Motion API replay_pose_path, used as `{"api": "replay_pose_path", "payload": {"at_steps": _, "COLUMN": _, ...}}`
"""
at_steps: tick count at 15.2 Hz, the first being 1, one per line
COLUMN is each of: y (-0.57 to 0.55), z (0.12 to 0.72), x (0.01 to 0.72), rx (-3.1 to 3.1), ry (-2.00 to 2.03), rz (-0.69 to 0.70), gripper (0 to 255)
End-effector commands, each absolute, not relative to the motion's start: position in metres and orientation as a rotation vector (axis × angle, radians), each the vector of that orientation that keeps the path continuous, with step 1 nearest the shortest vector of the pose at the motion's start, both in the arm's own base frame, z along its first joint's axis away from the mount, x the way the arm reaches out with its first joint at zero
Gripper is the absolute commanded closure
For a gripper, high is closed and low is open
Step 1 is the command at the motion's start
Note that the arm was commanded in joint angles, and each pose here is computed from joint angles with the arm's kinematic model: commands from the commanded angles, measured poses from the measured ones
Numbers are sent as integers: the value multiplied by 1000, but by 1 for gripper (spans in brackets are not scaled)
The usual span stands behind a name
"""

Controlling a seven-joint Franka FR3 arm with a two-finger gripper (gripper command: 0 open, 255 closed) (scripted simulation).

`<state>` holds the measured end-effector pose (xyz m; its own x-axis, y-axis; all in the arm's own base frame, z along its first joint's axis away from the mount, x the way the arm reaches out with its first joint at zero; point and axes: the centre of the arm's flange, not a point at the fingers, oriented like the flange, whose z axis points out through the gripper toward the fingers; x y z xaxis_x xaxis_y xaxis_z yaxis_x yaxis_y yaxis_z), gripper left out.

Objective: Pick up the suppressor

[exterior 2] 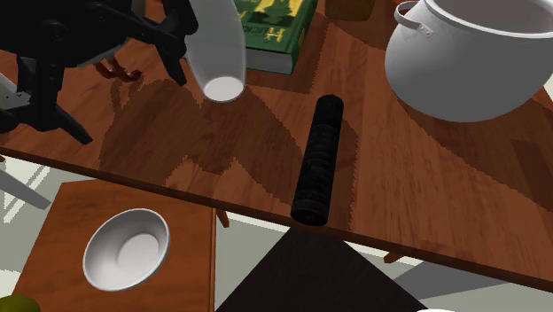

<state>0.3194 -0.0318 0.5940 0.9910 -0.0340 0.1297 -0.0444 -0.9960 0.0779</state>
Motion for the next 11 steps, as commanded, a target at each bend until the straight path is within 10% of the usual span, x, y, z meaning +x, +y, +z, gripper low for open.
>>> {"api": "replay_pose_path", "payload": {"at_steps": 1, "y": -32, "z": 594, "x": 319, "rx": 3054, "ry": -60, "rz": 197, "gripper": 0}}
{"api": "replay_pose_path", "payload": {"at_steps": 11, "y": -154, "z": 536, "x": 304, "rx": 3029, "ry": -773, "rz": 112, "gripper": 0}}
